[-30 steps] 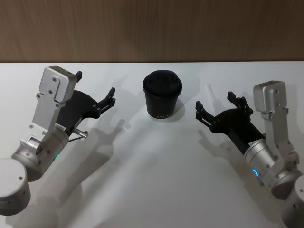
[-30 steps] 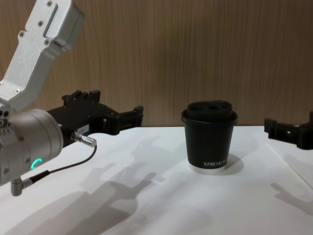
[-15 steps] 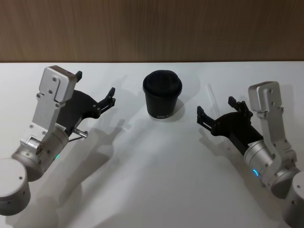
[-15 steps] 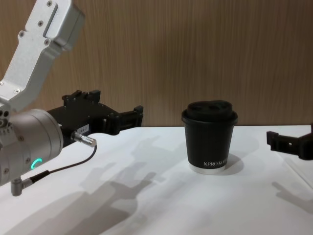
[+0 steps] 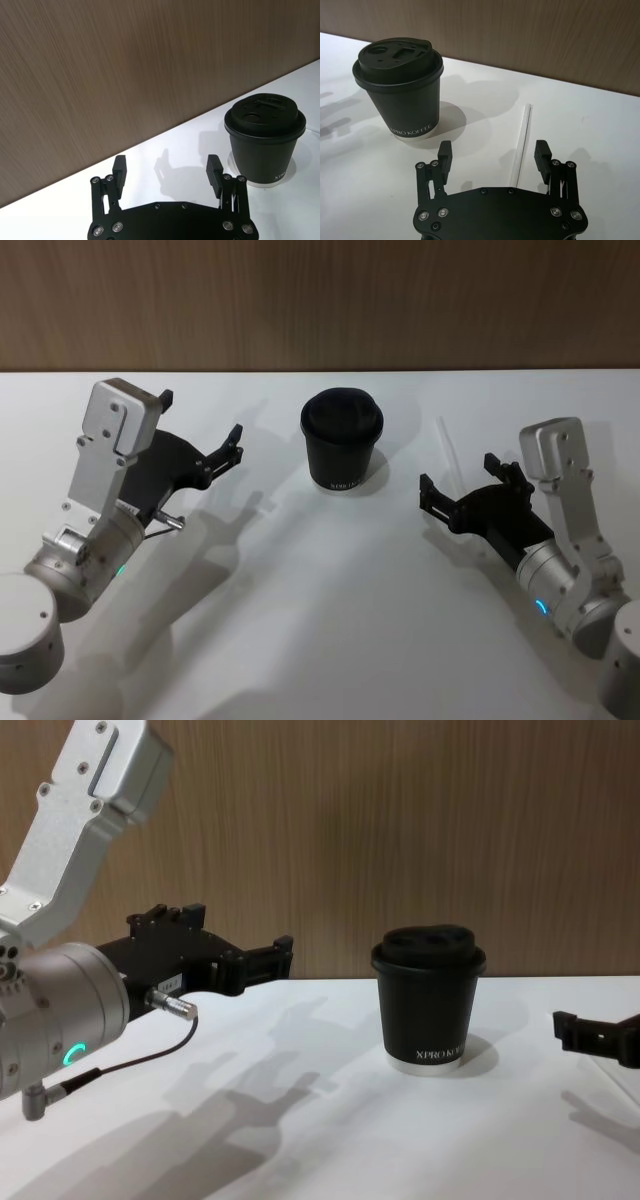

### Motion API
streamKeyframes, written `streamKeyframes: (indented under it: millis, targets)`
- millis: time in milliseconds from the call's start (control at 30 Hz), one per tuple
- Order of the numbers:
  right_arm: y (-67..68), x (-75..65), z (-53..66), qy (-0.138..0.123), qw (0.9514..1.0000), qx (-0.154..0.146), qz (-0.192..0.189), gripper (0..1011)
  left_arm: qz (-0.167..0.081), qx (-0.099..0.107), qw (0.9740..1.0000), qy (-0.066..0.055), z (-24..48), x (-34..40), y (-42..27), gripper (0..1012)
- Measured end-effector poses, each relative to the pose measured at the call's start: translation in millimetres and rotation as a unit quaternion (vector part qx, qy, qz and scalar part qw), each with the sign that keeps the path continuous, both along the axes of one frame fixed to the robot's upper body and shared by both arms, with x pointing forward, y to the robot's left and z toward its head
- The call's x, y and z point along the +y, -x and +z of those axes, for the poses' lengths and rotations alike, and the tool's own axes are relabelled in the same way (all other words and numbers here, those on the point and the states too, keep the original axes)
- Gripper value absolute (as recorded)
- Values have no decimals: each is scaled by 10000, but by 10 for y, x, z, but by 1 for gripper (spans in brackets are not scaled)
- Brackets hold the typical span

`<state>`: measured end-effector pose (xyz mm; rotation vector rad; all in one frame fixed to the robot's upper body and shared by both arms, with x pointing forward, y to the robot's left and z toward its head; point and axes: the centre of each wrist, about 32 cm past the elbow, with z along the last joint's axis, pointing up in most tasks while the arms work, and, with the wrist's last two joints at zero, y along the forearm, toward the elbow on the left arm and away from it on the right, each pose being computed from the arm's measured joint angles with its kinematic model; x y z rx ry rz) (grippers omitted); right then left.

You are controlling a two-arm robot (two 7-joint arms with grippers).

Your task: Pick up the straw with one hand, pass it to the other hand, and insert it into the cup.

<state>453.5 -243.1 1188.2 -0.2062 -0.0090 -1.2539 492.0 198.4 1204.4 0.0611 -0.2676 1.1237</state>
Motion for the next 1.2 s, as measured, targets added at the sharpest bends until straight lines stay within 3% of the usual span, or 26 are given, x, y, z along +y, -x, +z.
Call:
streamKeyframes:
  millis: [1200]
  targets:
    - [-90,-153,-126,-61,9991,397,-165,1001,0,0,10000,0,0,0,0,1003]
